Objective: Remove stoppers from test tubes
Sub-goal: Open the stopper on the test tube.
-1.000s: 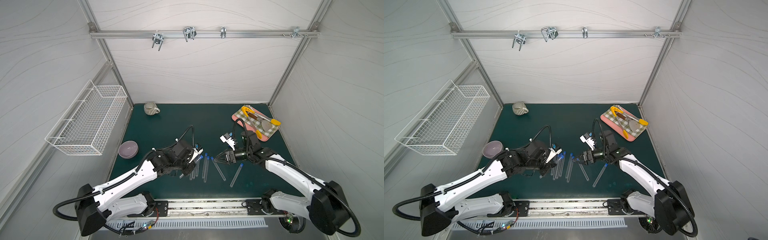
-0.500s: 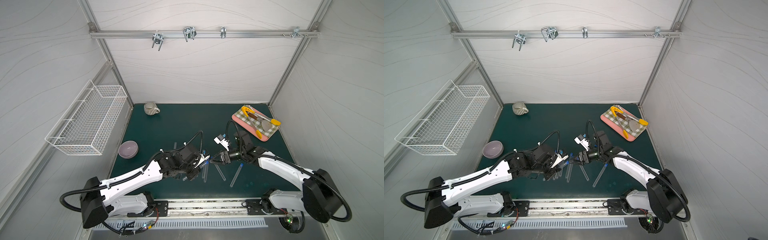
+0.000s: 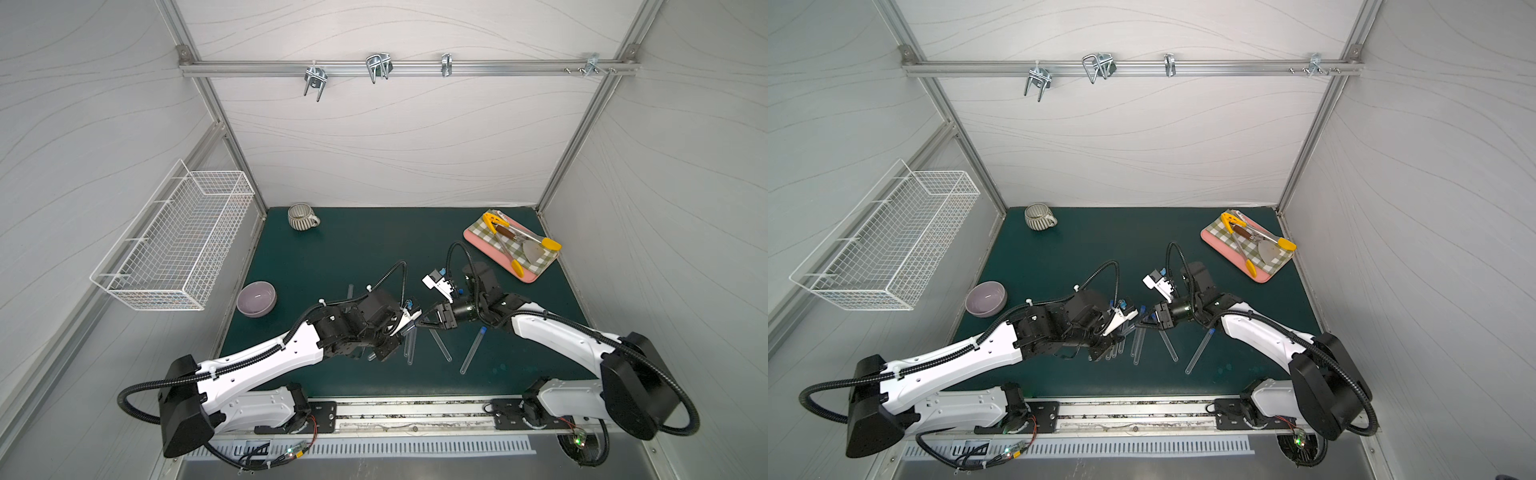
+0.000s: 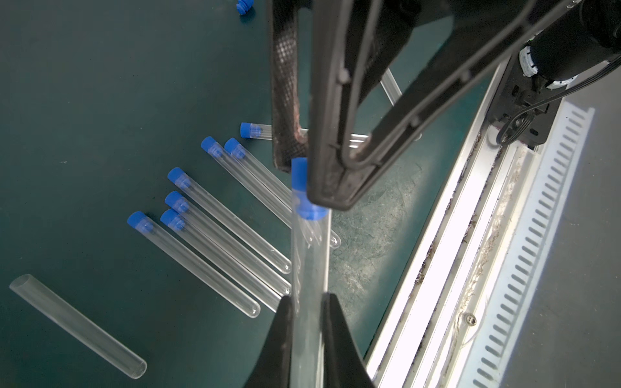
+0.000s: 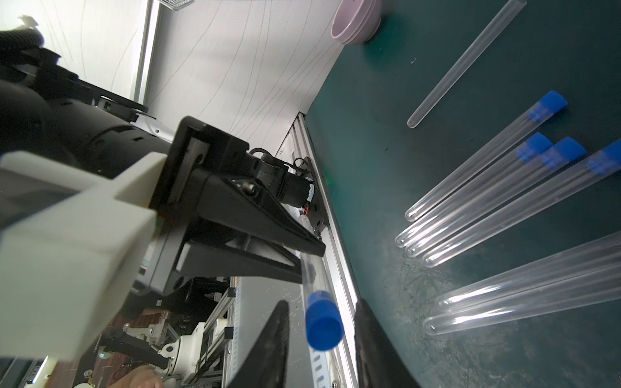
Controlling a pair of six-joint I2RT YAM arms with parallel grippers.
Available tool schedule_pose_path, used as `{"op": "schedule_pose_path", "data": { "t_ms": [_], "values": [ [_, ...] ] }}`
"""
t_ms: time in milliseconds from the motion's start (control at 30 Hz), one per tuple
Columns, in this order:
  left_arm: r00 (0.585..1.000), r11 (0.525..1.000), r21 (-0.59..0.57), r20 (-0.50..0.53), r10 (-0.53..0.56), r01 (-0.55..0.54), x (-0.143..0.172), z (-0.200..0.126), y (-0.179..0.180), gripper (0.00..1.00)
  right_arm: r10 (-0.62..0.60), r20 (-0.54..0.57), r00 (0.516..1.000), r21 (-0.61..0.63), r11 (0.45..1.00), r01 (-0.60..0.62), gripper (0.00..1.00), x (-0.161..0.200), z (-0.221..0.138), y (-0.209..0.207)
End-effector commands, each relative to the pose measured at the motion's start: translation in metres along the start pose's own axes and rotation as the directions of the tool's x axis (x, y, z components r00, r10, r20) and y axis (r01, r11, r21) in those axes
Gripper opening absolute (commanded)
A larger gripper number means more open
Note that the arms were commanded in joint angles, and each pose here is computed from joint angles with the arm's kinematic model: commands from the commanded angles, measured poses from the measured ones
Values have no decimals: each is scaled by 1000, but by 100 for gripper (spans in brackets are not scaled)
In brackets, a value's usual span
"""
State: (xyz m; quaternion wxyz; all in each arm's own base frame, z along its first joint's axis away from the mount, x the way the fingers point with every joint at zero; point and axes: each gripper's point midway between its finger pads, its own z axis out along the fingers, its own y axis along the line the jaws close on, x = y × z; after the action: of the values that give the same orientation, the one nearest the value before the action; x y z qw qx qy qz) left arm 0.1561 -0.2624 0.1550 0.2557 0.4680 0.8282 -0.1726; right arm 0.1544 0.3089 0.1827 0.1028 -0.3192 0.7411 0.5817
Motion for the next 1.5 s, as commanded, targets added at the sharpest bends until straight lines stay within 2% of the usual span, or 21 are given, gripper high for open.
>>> {"op": "schedule_pose_path", "data": {
  "t_ms": [0,567,1100,1467],
  "values": [
    [996,999,3,83,36,-36,-23,-13,-3,0,-27,-6,1000,-33,999,27,30,-2,3,7],
    [996,1000,-9,88,30,-30,-24,-14,-1,0,-26,-17,1000,-25,999,26,17,2,3,7],
    [997,999,-44,76,27,-24,-21,-13,5,0,-46,-26,999,36,998,47,6,4,0,3],
    [999,997,-76,46,29,-25,-17,-9,11,0,-52,19,998,-2,999,52,3,-6,-12,12]
  ]
}}
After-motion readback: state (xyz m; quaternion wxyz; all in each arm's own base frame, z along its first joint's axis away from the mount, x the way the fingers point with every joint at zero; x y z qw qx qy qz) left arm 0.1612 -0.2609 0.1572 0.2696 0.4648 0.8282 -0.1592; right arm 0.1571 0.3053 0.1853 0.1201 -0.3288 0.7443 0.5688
